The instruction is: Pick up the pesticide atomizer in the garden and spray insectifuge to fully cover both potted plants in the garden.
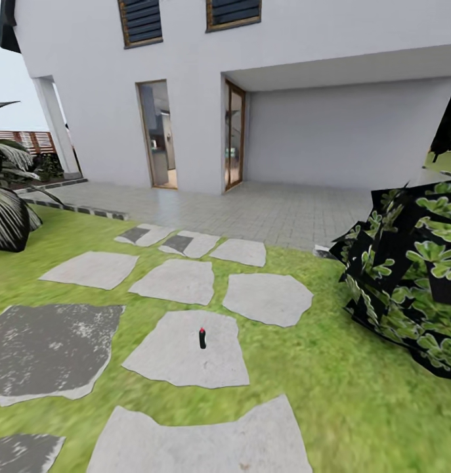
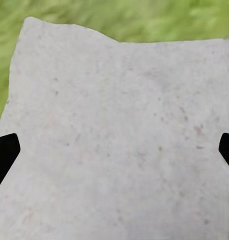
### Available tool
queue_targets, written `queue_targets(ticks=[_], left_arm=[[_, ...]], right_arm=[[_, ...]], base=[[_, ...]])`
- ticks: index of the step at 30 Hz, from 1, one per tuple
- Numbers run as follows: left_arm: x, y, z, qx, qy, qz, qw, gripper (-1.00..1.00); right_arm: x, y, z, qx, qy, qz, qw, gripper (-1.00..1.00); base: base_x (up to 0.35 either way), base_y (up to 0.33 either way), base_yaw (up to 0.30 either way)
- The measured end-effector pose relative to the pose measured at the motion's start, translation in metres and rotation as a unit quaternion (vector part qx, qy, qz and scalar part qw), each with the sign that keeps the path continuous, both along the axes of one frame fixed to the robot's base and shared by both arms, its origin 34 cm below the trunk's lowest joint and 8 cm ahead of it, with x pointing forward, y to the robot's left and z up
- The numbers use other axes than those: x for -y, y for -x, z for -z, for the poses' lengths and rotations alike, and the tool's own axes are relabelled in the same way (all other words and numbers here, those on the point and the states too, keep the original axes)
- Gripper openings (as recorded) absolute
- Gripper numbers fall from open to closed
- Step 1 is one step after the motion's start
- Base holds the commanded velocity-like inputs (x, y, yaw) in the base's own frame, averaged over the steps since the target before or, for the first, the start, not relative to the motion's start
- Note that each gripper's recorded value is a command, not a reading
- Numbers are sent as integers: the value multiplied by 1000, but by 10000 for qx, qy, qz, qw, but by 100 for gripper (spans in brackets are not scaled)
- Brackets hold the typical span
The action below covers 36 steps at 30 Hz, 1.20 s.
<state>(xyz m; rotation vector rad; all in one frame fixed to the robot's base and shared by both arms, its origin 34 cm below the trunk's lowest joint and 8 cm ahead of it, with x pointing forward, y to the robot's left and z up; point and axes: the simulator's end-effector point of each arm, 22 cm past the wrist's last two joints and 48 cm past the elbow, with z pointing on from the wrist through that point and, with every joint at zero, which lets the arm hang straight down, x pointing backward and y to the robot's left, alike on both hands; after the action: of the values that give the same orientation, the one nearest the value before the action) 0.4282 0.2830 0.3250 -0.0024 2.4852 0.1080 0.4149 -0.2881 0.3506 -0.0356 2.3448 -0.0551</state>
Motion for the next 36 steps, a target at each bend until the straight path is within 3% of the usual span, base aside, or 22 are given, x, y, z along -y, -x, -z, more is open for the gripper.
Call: queue_targets(ticks=[14,29,36], left_arm=[[0,0,0,0,0,0,10000,100],[1,0,0,-1,4,2,10000,100],[0,0,0,-1,5,-4,10000,100]], right_arm=[[0,0,0,1,0,0,10000,100],[0,0,0,-3,0,0,10000,100],[0,0,0,-2,0,-1,10000,100]], base=[[278,-166,10],[259,-180,237],[208,-218,6]])
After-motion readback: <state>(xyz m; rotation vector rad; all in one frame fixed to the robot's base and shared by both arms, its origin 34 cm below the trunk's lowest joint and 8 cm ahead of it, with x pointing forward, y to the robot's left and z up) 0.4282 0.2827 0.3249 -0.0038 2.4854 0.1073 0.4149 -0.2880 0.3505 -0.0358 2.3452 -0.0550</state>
